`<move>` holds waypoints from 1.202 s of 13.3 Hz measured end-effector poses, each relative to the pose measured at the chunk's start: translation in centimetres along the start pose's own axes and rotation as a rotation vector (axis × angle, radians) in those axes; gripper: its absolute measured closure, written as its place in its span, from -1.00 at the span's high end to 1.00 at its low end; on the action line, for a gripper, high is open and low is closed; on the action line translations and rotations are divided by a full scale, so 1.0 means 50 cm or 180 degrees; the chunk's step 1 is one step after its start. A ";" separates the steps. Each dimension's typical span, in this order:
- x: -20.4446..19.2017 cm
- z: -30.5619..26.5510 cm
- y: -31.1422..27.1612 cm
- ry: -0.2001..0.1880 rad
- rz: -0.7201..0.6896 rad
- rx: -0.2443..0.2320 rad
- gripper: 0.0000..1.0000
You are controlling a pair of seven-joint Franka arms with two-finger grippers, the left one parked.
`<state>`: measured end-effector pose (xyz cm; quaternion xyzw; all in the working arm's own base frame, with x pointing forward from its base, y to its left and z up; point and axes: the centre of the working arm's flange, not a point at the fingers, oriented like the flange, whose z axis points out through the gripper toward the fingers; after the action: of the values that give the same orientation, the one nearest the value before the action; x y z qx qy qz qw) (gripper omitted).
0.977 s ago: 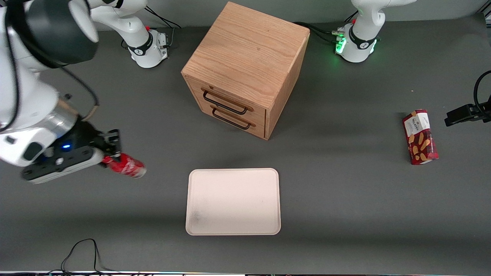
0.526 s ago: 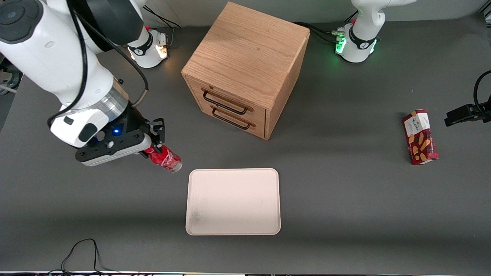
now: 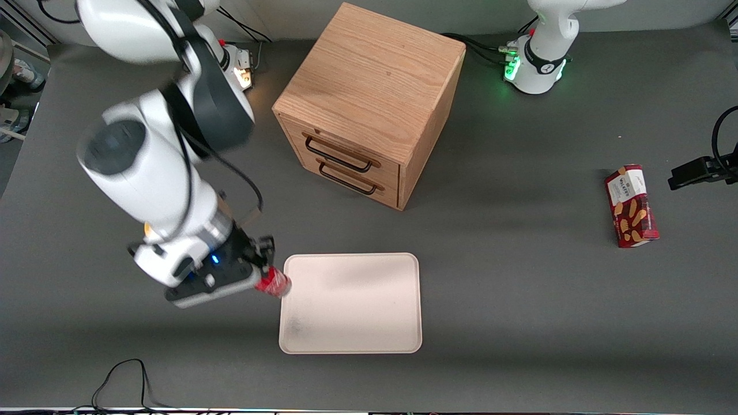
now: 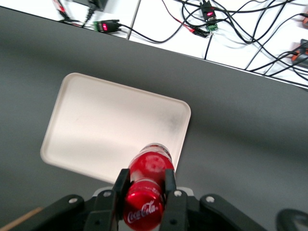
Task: Place coke bottle on tray
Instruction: 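Carry the bottle over the tray and lower it onto the tray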
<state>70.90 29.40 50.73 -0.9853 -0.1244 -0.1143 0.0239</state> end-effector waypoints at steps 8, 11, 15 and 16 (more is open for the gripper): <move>0.020 0.262 0.021 0.0077 0.0033 -0.0064 -0.33; 0.016 0.321 0.023 0.0081 0.0031 -0.0071 -0.33; 0.011 0.363 0.032 0.0054 0.0039 -0.0099 -0.33; 0.011 0.366 0.032 0.0063 0.0039 -0.0099 -0.33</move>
<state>75.82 29.37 33.03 -0.9852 -0.1163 -0.1258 0.0106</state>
